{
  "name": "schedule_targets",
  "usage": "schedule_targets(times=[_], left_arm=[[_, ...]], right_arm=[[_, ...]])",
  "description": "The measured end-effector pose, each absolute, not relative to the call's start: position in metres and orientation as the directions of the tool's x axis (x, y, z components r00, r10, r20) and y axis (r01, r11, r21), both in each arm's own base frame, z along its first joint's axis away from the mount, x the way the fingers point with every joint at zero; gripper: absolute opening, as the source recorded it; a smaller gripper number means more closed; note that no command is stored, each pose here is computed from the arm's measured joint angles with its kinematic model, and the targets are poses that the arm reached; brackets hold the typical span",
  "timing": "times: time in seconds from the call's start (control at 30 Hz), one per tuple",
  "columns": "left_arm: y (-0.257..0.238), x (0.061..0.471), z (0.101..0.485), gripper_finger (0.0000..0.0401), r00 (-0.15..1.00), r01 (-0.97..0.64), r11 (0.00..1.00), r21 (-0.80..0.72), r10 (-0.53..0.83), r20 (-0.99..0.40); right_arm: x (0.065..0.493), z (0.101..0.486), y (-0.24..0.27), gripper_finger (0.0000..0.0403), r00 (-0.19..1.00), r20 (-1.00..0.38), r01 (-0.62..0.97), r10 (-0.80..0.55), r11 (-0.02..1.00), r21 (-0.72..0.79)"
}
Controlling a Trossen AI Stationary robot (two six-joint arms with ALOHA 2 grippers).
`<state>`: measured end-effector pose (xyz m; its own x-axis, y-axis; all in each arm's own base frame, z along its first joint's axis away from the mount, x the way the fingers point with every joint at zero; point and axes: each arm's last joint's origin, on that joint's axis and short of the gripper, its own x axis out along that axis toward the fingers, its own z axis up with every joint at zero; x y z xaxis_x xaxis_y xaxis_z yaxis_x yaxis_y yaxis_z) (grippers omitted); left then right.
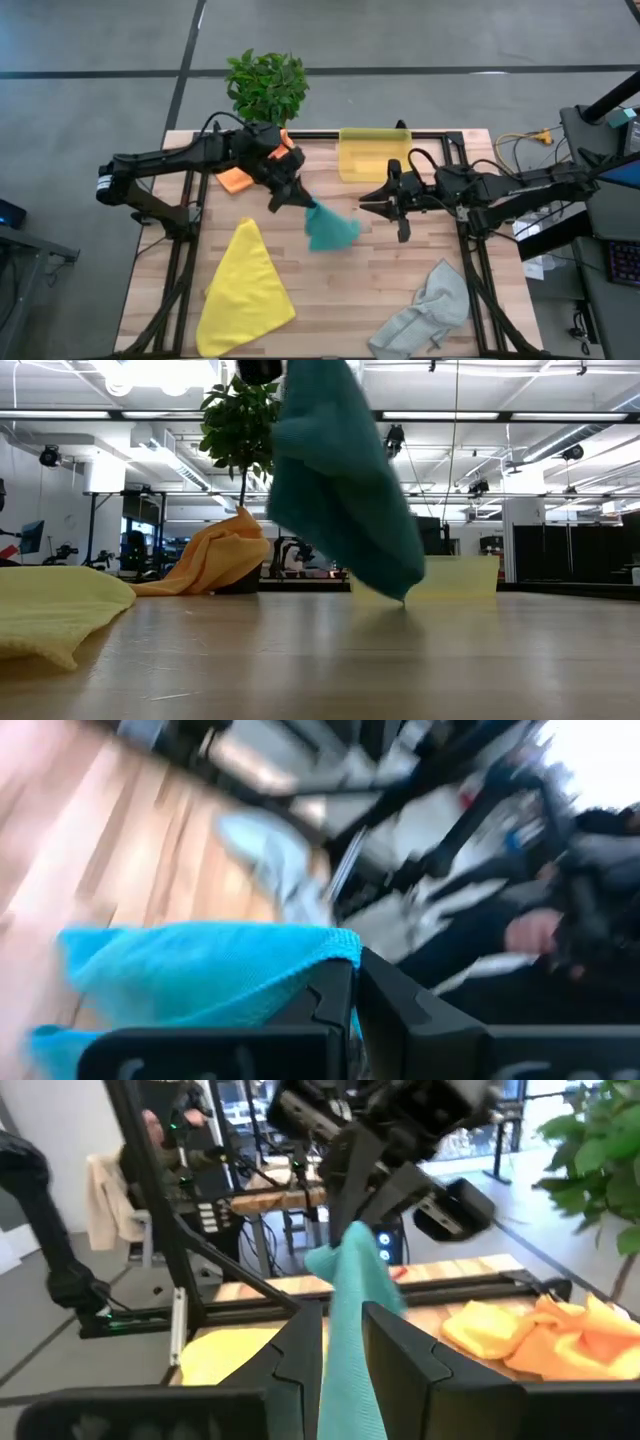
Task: Fold microfiber towels
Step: Fold the blue microfiber towel
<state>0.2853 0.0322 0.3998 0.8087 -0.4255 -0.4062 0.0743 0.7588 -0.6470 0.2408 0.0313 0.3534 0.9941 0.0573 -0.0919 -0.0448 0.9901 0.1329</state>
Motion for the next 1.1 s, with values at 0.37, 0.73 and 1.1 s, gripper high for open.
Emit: schedule_targets(times=[0.37,0.73,1.1], left_arm=[[0.021,0.262,0.406,0.0,0.396,-0.12,0.926,-0.359,-0.287,-0.872],[-0.02,0.301,0.398,0.0,0.276,0.128,0.992,-0.022,-0.057,-0.959],[-0.025,0.308,0.381,0.0,0.256,0.138,0.799,0.585,0.542,-0.8]], right_arm=[[0.281,0.333,0.033,0.007,0.997,-0.064,-0.035,0.045,0.989,0.143],[0.31,0.332,0.035,0.0092,0.997,-0.067,-0.031,0.039,0.993,0.114],[0.265,0.344,0.029,0.0097,0.985,-0.17,-0.022,0.035,0.997,0.08]])
